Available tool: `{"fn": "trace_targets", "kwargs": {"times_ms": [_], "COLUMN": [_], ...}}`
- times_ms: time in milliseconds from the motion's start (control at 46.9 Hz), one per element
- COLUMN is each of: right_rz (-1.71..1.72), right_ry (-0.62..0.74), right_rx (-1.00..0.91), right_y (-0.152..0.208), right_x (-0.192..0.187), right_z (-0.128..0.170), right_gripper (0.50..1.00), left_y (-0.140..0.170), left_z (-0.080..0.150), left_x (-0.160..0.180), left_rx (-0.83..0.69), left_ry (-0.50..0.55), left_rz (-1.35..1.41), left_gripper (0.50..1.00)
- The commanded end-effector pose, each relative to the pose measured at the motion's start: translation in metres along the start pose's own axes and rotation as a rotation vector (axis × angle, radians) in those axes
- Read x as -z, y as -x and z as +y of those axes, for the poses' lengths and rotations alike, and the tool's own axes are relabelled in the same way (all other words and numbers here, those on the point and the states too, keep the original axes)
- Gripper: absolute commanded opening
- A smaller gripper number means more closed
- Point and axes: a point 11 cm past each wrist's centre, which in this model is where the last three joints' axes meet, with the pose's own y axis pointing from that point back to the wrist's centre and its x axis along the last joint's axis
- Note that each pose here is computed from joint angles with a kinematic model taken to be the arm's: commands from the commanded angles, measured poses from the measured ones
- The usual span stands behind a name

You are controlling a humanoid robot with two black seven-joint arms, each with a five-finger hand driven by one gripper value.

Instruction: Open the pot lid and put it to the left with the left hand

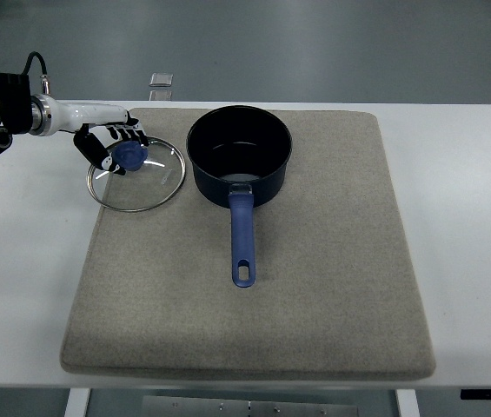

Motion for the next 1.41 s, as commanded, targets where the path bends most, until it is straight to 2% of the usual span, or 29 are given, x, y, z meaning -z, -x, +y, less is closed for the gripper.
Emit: {"fn": "trace_targets", "kwargs": {"times_ms": [0,64,192,490,810,1109,1386], "right_rz": [0.000,0.000,0.000,0.000,0.000,0.000,0.000], "right_ry": [0.000,0.000,0.001,0.000,0.001,0.000,0.000], "right_rx": [0.000,-0.002,0.001,0.000,-0.002,0.001,0.000], "right_y": [0.000,0.000,0.000,0.000,0.000,0.000,0.000], "right_x": [0.000,0.000,-0.001,0.000,-0.001,0.000,0.000], "right_z": [0.000,0.000,0.000,0.000,0.000,0.000,0.000], "right_gripper": [0.917,0.917,0.917,0.917,0.917,0.917,0.917], "left_y": [0.000,-0.001,-0.006,-0.026,-0.032,-0.044,-0.029], "left_z": [0.000,0.000,0.005,0.019,0.024,0.021,0.011], "left_x": [0.000,0.000,0.003,0.011,0.040,0.024,0.022], "left_rx": [0.000,-0.002,-0.022,-0.127,-0.216,-0.276,-0.288], "left_ry": [0.000,0.001,0.002,0.121,0.137,0.329,0.436], "left_rz": [0.002,0.003,0.017,0.402,0.667,0.992,1.259], "left_gripper": [0.891,0.955,0.990,0.990,0.990,0.990,0.990]}}
